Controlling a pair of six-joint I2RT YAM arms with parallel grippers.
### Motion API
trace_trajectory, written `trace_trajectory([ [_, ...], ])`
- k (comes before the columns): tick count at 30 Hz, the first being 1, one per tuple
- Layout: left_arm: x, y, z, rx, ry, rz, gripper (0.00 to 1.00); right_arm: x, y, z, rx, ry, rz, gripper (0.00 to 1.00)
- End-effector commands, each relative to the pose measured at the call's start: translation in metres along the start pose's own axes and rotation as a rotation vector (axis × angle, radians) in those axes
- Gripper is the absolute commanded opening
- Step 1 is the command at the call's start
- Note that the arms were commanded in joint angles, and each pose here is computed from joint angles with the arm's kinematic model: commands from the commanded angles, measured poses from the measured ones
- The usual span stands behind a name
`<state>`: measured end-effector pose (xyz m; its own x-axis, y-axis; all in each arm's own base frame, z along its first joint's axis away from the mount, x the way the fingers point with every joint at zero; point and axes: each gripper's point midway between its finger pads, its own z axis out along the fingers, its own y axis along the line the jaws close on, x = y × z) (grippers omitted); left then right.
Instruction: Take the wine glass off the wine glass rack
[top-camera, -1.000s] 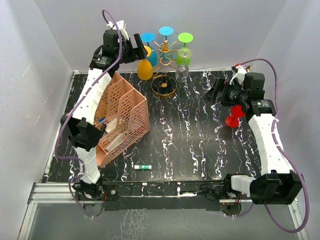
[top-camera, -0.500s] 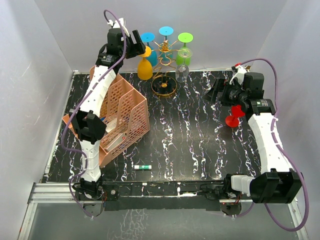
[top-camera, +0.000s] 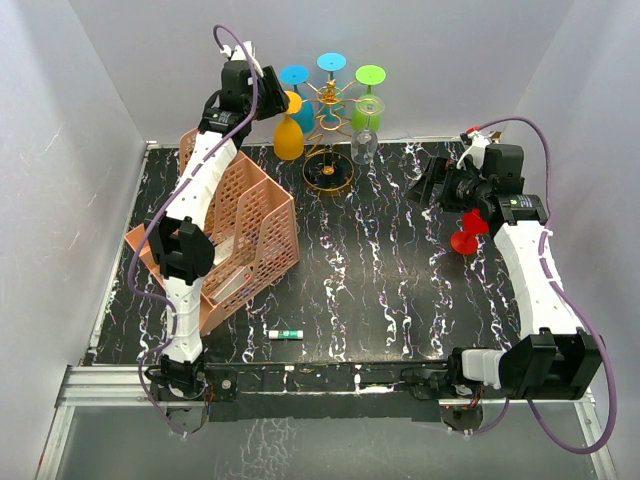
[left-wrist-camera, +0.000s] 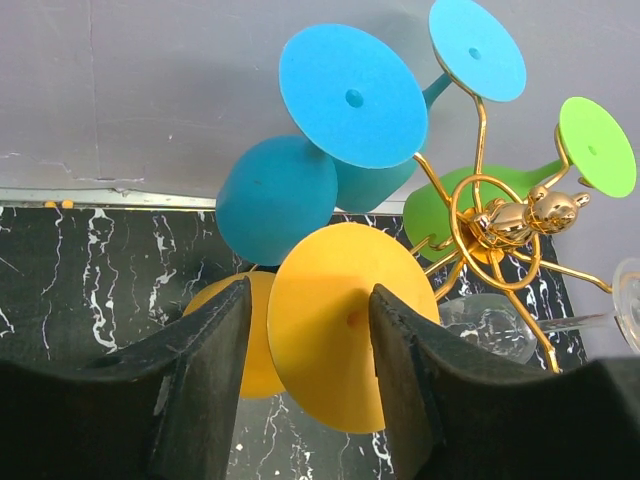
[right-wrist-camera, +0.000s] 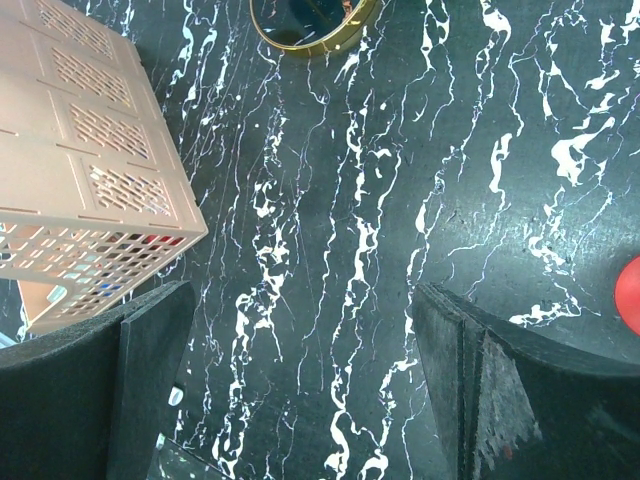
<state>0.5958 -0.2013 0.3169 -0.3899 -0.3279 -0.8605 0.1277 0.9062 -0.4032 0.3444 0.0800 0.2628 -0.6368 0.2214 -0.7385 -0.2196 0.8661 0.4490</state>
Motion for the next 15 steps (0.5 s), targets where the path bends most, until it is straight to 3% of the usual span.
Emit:
trace_trajectory([
  [1,-0.017,-0.003,-0.011,0.007,-0.032,-0.001,0.46,-0.030,0.013,-0.013,-0.015,-0.105,-0.070,0.99],
  [15,-0.034,-0.008,-0.024,0.009,-0.072,-0.029,0.22,-0.033,0.017,-0.018,-0.014,-0.121,-0.068,0.99],
])
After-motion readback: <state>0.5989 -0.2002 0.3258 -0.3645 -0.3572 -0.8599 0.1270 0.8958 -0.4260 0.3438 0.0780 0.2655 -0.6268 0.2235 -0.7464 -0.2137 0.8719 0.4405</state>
